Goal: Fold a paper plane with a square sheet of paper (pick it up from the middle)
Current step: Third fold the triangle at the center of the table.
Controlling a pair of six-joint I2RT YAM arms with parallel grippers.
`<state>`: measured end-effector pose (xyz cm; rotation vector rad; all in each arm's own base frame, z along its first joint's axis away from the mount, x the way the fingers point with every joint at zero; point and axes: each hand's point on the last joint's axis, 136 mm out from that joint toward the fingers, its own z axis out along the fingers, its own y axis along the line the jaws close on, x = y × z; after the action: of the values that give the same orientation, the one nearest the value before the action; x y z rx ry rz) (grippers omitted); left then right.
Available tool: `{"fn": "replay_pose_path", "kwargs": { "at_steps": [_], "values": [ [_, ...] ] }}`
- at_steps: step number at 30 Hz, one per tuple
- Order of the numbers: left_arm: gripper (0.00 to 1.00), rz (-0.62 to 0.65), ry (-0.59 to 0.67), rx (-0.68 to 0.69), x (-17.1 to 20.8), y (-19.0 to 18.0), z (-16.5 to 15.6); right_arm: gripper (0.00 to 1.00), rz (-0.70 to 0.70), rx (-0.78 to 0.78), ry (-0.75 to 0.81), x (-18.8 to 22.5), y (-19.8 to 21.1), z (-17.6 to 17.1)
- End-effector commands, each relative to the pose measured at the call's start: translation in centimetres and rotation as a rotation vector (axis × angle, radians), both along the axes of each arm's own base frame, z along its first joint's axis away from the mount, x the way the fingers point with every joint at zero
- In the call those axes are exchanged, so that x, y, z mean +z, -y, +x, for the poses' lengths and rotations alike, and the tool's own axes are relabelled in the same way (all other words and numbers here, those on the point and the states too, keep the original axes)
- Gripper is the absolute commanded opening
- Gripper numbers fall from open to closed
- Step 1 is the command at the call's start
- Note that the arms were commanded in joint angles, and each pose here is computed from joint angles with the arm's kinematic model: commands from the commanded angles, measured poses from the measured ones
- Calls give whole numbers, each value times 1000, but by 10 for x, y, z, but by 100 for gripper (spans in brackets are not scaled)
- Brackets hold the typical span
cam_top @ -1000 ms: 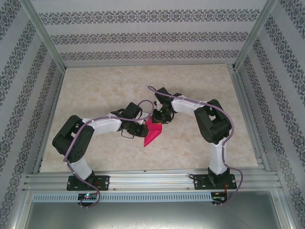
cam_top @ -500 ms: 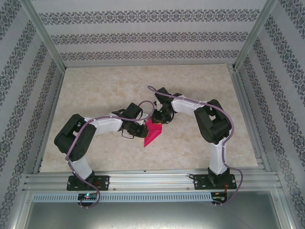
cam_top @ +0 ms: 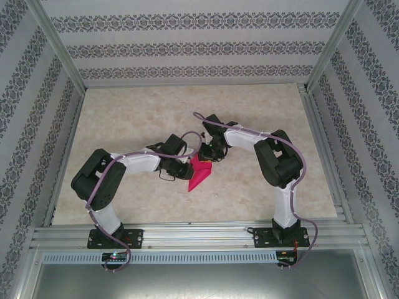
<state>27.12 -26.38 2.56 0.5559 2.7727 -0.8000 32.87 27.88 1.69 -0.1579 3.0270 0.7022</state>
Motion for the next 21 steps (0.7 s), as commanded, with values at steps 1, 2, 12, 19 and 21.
{"fn": "replay_pose_path", "kwargs": {
  "at_steps": [1, 2, 12, 19, 21],
  "values": [
    [11, 3, 1, 22, -5, -5, 6, 19, -78, -10, -45, -19, 11, -14],
    [11, 4, -2, 24, -6, -5, 5, 19, -79, -14, -47, -20, 11, -14],
    [11, 4, 3, 55, -8, -8, 5, 17, -88, -40, -55, -25, 15, -17],
    [11, 11, 1, 55, -10, -9, 5, 17, -83, -40, -52, -23, 14, -17],
    [11, 11, -3, 52, -11, -8, 5, 17, -82, -39, -53, -23, 14, -17]
  ]
}}
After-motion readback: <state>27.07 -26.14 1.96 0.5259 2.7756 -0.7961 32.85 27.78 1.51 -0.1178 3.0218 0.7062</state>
